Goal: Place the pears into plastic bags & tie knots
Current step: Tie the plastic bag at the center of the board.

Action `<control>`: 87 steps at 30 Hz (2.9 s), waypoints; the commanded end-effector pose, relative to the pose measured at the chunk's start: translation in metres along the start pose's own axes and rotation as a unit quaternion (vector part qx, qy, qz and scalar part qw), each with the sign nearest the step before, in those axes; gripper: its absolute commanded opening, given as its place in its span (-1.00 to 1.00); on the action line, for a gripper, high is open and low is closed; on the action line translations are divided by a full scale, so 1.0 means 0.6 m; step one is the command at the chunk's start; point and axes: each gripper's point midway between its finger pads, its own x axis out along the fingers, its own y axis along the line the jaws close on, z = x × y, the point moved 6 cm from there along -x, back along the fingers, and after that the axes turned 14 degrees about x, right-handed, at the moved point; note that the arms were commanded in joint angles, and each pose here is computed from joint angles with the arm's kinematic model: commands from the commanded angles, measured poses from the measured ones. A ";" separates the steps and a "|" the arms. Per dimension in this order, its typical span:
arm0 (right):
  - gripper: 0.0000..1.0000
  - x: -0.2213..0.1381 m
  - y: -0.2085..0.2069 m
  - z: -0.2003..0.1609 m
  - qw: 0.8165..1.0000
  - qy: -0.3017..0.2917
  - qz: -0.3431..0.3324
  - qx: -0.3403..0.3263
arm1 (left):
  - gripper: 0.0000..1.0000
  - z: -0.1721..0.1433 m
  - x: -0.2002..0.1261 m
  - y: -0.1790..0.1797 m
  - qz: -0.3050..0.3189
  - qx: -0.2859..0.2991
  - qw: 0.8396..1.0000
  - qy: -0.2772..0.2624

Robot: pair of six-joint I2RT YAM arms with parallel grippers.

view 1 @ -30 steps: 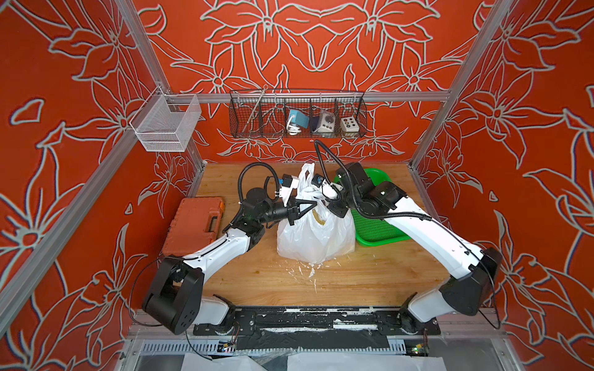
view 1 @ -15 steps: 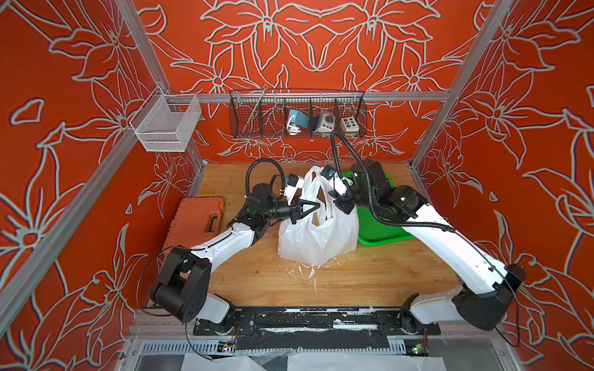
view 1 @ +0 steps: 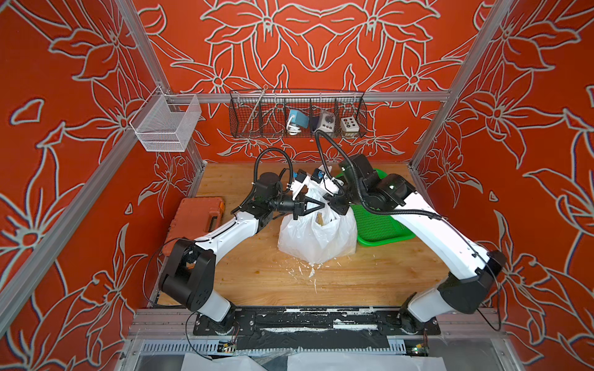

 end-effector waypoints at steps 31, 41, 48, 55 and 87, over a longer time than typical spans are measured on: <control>-1.00 0.004 0.028 -0.033 0.998 0.020 0.055 -0.016 | -0.07 0.049 -0.034 -0.007 0.037 0.030 0.993 -0.104; -0.12 -0.045 0.004 -0.035 0.997 -0.059 0.026 0.048 | -1.00 0.043 -0.029 -0.005 0.038 0.026 0.994 -0.104; 0.03 -0.054 -0.001 -0.083 0.985 -0.109 0.059 0.120 | -1.00 0.040 -0.032 -0.017 0.028 0.031 0.994 -0.103; 0.06 -0.015 0.002 -0.080 0.982 -0.104 0.088 0.133 | -1.00 0.043 -0.032 -0.020 0.024 0.033 0.994 -0.101; -1.00 -0.042 -0.030 -0.081 0.960 -0.188 0.076 0.194 | -0.69 0.018 -0.028 -0.022 0.008 0.023 0.998 -0.063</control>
